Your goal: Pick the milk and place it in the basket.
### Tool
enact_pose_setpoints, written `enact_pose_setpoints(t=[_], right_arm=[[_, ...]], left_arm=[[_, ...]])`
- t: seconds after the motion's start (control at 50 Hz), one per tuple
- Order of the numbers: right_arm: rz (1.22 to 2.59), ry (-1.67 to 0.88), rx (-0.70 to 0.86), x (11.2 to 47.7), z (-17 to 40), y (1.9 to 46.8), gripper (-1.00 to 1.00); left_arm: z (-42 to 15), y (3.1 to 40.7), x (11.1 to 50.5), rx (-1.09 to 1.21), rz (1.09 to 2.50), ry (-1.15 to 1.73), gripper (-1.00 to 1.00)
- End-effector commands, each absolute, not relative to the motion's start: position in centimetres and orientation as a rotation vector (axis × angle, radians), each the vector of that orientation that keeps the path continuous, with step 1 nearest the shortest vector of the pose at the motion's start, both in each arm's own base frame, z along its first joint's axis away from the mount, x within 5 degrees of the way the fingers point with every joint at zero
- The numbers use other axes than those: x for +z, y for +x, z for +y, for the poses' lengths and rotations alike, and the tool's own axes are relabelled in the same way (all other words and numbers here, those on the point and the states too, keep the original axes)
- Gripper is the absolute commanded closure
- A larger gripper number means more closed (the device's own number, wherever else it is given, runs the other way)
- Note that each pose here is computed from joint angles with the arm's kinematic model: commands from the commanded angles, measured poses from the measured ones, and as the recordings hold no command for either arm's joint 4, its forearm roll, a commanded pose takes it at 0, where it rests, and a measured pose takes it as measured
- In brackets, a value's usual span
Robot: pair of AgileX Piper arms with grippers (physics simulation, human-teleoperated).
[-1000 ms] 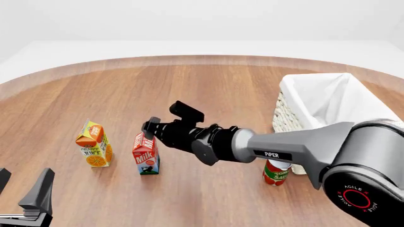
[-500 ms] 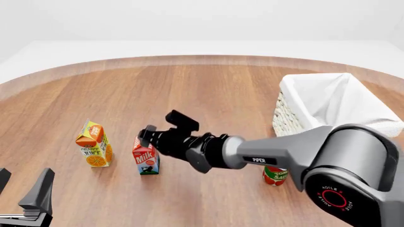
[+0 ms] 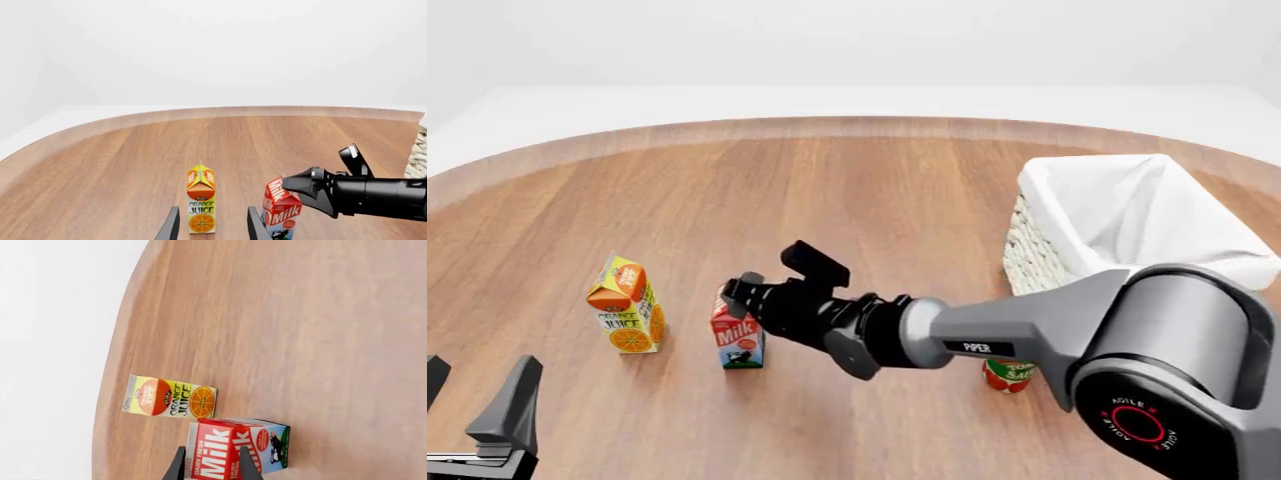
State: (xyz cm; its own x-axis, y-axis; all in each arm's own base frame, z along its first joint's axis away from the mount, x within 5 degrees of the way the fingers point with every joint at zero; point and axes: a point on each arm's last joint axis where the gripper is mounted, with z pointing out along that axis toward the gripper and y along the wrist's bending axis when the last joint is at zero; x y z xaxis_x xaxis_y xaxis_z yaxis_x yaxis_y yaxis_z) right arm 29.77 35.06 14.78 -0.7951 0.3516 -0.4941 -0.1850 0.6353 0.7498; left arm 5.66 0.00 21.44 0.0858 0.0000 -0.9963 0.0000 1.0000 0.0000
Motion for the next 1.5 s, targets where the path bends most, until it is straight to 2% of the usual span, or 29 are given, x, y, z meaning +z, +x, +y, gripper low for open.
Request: enact_pose_setpoints(t=[0.02,0.24,0.36,0.84,1.28,1.5], right_arm=[[2.29,0.133,1.097,12.6,35.5,28.7,1.0],[2.218,0.102,1.112,15.8,34.5,28.9,1.0],[2.158,0.042,1.123,18.8,33.9,28.3,1.0],[2.054,-0.034,1.11,24.4,30.6,26.5,1.0],[1.951,-0.187,0.995,31.0,26.6,24.7,1.0],[1.937,-0.216,0.95,32.3,24.9,24.1,1.0]], left_arm=[[0.0,5.7,21.4,0.0,1.485,0.0,-1.0],[0.0,5.7,21.4,0.0,1.485,0.0,-1.0],[0.0,5.7,21.4,0.0,1.485,0.0,-1.0],[0.0,5.7,21.4,0.0,1.485,0.0,-1.0],[0.0,5.7,21.4,0.0,1.485,0.0,-1.0],[0.0,5.7,21.4,0.0,1.485,0.0,-1.0]])
